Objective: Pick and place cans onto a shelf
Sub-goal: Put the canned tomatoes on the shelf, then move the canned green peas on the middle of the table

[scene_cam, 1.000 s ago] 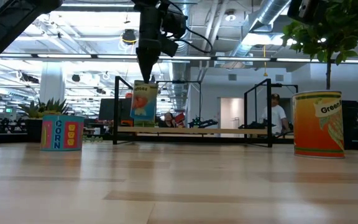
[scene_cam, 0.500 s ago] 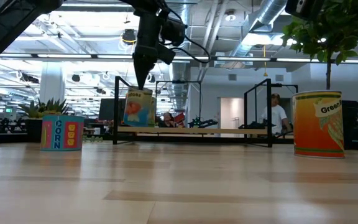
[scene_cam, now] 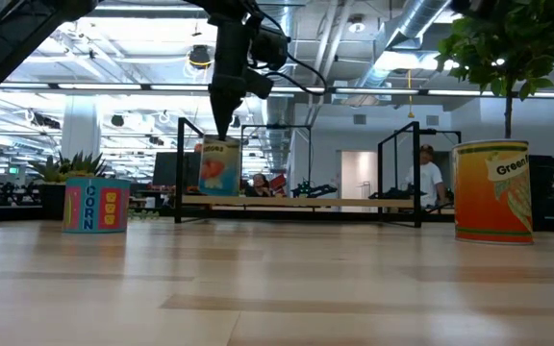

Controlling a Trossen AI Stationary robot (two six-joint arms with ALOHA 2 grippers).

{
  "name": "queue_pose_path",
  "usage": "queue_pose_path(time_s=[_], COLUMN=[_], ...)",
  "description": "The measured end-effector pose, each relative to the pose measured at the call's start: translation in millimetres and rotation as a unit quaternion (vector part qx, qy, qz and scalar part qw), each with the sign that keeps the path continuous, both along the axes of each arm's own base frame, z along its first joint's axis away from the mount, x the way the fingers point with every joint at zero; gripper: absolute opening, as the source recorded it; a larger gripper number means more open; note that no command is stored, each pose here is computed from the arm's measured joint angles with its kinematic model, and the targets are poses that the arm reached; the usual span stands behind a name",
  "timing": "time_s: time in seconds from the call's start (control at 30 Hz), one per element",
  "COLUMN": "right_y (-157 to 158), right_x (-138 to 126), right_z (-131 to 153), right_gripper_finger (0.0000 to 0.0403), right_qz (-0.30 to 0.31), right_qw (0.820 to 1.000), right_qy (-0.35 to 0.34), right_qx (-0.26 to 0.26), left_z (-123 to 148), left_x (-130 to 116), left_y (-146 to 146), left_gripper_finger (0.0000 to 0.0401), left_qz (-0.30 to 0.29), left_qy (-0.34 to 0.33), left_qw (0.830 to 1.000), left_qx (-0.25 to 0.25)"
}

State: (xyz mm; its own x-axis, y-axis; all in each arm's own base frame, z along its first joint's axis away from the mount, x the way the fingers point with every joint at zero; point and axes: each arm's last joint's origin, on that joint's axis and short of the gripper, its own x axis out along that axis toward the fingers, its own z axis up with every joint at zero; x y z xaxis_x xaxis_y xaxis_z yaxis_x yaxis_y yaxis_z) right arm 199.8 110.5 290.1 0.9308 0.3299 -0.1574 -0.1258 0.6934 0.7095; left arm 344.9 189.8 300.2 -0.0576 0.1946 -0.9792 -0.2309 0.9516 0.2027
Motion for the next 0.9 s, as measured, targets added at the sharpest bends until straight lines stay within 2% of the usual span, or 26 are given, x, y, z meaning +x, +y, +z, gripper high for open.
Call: queue_pose_path(time_s=[0.37, 0.7, 0.9], right_y=[9, 16, 16], right_x=[-5, -10, -10], right_z=[0, 0, 0], right_gripper_finger=[0.0033, 0.0033, 0.0033], right_qz=[0.020, 0.019, 0.018], right_qw=[1.000, 1.000, 1.000], right_qy=[0.000, -0.002, -0.002], right_qx=[-0.001, -0.004, -0.004], left_z=[0, 0, 0], left_x=[-3, -5, -5], left_y=[6, 9, 9], left_gripper_finger=[0.0002, 0.0054, 0.0064], left_qz=[0.004, 0.012, 0.033], left_qy=[-0.001, -0.001, -0.001], left_qw=[1.000, 1.000, 0.999], left_qx=[-0.002, 0.001, 0.009])
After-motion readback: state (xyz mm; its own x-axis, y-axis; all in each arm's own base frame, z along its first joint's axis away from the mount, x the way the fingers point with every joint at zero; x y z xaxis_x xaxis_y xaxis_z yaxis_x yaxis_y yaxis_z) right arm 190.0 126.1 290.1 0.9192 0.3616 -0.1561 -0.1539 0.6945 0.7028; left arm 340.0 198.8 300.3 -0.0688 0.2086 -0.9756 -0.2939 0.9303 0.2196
